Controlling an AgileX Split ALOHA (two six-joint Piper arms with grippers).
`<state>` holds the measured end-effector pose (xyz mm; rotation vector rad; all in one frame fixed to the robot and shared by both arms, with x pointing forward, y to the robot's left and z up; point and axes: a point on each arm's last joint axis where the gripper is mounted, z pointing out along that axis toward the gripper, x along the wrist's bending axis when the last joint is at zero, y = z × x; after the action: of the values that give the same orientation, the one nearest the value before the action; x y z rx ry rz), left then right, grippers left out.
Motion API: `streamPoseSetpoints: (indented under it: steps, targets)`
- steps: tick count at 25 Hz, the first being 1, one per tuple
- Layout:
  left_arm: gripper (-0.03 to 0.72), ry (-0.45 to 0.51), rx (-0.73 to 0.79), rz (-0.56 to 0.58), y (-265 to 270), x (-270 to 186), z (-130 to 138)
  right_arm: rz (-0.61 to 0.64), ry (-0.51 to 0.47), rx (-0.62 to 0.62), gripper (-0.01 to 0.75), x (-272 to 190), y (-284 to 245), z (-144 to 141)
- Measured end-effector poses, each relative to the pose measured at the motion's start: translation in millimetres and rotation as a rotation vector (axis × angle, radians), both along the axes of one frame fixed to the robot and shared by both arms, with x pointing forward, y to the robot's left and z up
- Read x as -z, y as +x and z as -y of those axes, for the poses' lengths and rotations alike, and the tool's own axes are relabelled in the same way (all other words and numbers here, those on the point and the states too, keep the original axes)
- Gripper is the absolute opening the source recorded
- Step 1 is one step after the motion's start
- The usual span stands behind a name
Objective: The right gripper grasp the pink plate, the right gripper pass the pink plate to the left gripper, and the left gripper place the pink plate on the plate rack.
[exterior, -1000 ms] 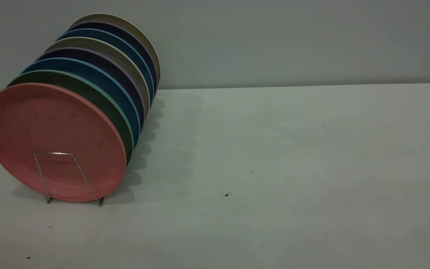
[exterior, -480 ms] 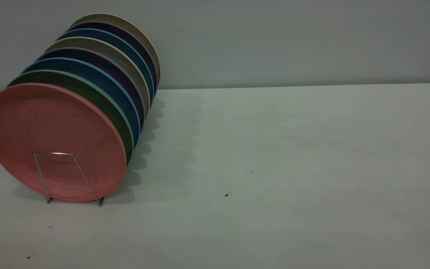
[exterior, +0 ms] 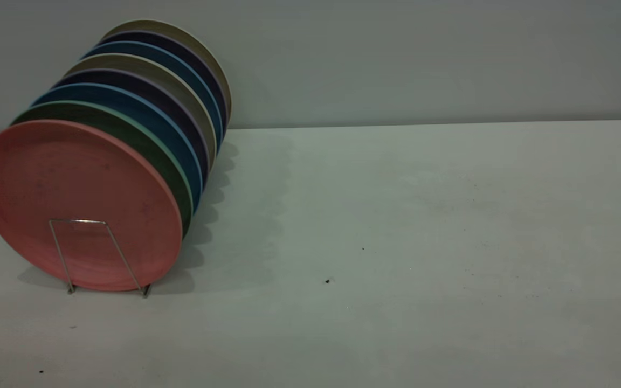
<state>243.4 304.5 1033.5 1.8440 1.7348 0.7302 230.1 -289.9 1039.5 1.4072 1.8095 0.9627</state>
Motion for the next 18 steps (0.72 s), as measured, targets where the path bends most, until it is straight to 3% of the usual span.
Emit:
streamPoseSetpoints:
  steps: [5, 18]
  targets:
    - [0.460, -0.004, -0.035, 0.136, -20, 1, -1, -0.001, 0.004, -0.013, 0.460, 0, 0, 0]
    - [0.460, -0.004, -0.036, 0.138, -22, 2, -1, 0.000, 0.012, -0.022, 0.460, 0, -1, 0]
